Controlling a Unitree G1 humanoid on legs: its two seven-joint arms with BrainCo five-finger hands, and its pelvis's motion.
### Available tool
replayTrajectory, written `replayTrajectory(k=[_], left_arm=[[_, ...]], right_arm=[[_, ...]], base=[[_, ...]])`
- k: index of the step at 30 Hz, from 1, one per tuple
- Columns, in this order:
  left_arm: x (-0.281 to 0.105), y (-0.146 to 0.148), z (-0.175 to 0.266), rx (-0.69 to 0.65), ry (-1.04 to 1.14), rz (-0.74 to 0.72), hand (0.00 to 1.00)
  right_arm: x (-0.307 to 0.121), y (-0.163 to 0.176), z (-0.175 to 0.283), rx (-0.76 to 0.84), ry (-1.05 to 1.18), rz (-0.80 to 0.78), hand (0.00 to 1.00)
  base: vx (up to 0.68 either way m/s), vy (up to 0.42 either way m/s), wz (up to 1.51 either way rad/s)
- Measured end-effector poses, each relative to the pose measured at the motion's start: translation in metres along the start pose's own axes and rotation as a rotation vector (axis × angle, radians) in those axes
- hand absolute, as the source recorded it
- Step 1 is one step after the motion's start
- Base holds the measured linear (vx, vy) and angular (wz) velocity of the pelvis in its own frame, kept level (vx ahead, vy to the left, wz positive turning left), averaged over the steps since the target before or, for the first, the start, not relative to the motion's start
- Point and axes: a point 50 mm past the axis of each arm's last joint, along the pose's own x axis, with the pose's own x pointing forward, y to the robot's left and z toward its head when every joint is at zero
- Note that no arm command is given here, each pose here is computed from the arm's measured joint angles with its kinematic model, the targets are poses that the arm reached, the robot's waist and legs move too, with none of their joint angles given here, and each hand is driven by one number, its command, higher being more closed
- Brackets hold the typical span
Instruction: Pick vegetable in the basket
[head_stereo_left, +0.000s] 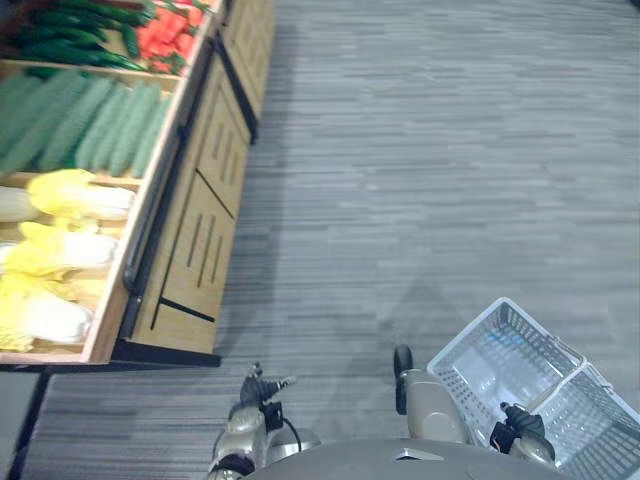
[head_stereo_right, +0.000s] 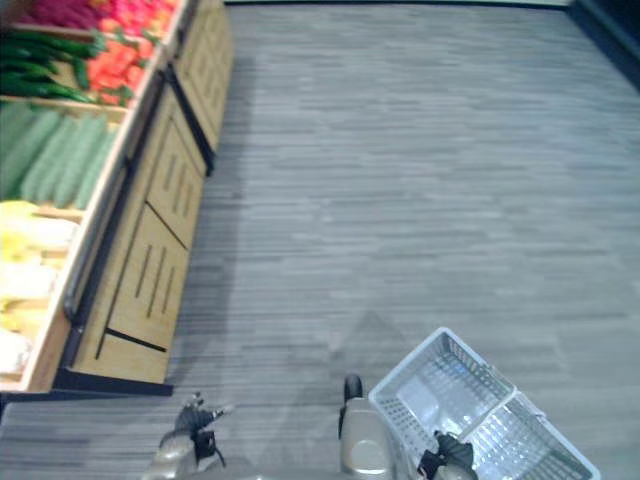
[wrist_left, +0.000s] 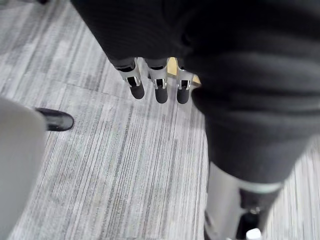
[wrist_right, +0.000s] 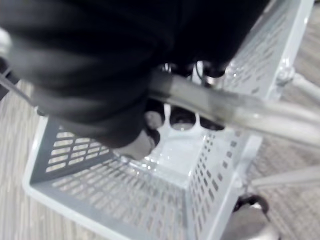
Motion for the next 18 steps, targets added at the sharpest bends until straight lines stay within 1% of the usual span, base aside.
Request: replayTrajectory(k=[1, 2, 4, 7, 9, 12, 13, 15, 18], left_arm=[[0.000, -0.001, 0.002, 0.010, -0.009, -0.005, 0.00], [0.001, 0.001, 0.004, 0.018, -0.024, -0.003, 0.00], [0.002, -0.001, 0.010, 0.041, -0.047, -0.015, 0.00], [0.002, -0.005, 0.015, 0.068, -0.067, -0.037, 0.00], [0.002, -0.007, 0.014, 0.067, -0.066, -0.049, 0.00], [0.003, -0.002, 0.013, 0.126, -0.055, -0.065, 0.00], [0.005, 0.005, 0.015, 0.154, -0.053, -0.054, 0.00], [0.006, 0.016, 0.018, 0.169, -0.052, -0.029, 0.00], [0.006, 0.020, 0.018, 0.169, -0.051, -0.019, 0.00]], right_arm=[[0.001, -0.002, 0.000, -0.022, 0.004, 0.000, 1.00], [0.001, -0.002, -0.001, -0.099, 0.010, 0.019, 1.00], [0.002, 0.000, -0.001, -0.166, 0.014, 0.039, 1.00], [0.006, 0.011, 0.014, -0.259, -0.026, 0.078, 1.00], [0.007, 0.018, 0.019, -0.273, -0.035, 0.105, 1.00], [0.006, 0.025, 0.020, -0.252, -0.040, 0.106, 1.00], [0.005, 0.032, 0.026, -0.263, -0.072, 0.130, 1.00], [0.002, 0.043, 0.031, -0.271, -0.108, 0.168, 1.00], [-0.001, 0.053, 0.028, -0.268, -0.113, 0.197, 1.00]], base=[[0.30, -0.264, 1.71], [0.28, -0.235, 1.68], [0.22, -0.128, 1.41], [0.20, -0.026, 1.29], [0.22, 0.050, 1.13], [0.33, 0.087, 1.39], [0.27, -0.022, 1.60], [0.30, -0.090, 1.45], [0.29, -0.173, 1.45]])
